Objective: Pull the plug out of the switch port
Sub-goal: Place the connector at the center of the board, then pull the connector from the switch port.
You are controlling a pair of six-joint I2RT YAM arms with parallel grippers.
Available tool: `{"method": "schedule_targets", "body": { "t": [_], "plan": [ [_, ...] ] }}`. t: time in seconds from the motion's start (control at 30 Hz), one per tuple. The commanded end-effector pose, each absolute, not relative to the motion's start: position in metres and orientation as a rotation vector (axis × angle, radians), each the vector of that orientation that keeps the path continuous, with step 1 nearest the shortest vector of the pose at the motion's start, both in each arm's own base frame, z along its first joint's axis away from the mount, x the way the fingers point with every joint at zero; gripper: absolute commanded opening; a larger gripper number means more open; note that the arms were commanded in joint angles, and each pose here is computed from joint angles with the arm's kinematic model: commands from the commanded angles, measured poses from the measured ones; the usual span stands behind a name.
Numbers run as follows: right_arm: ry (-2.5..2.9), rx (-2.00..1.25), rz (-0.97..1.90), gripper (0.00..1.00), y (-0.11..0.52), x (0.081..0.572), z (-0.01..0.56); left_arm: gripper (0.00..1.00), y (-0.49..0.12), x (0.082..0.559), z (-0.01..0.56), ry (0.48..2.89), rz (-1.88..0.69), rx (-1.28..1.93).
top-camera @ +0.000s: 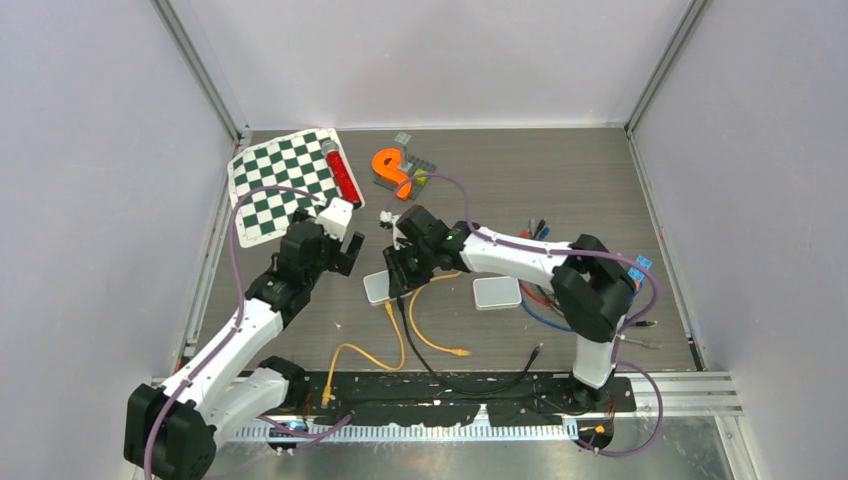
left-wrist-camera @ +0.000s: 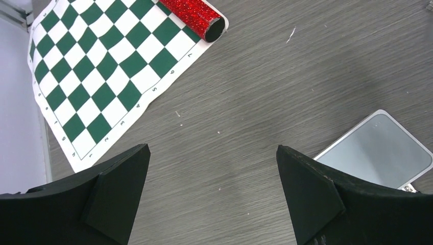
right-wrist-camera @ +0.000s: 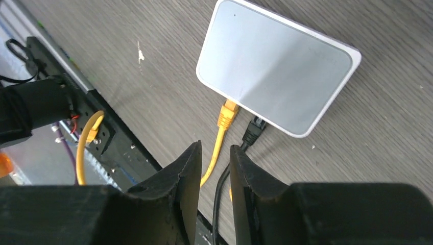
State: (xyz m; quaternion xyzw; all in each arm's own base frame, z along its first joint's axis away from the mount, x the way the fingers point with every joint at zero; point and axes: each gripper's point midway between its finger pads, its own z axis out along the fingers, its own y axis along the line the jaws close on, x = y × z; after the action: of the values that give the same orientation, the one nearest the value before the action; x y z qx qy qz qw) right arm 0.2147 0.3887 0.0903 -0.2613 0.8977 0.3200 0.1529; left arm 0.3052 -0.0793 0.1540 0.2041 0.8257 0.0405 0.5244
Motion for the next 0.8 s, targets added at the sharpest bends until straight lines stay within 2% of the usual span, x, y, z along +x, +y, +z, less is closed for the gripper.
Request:
{"method": "schedule_targets", "body": {
  "t": [0.0, 0.23, 0.43, 0.57, 0.63, 0.77],
  "plan": [
    [2.581, -0.746, 0.8, 0.34, 0.392, 0.223, 0.087, 1.0, -0.083, 0.307, 0.159, 1.937, 0.086, 0.538],
    [2.625, -0.715, 0.781, 0.34, 0.372, 0.212, 0.067, 1.0, -0.124, 0.3, 0.144, 1.93, -0.114, 0.78],
    [2.617, -0.644, 0.827, 0.36, 0.367, 0.211, 0.069, 1.0, -0.144, 0.291, 0.121, 1.963, -0.152, 0.997],
    [2.621, -0.448, 1.0, 0.39, 0.359, 0.218, 0.07, 1.0, -0.152, 0.281, 0.102, 2.007, -0.195, 1.112],
    [2.561, -0.402, 1.133, 0.4, 0.363, 0.222, 0.077, 1.0, -0.156, 0.277, 0.094, 2.024, -0.215, 1.164],
    [2.58, -0.391, 1.211, 0.42, 0.363, 0.216, 0.074, 0.99, -0.165, 0.267, 0.084, 2.051, -0.265, 1.267]
  ]
}}
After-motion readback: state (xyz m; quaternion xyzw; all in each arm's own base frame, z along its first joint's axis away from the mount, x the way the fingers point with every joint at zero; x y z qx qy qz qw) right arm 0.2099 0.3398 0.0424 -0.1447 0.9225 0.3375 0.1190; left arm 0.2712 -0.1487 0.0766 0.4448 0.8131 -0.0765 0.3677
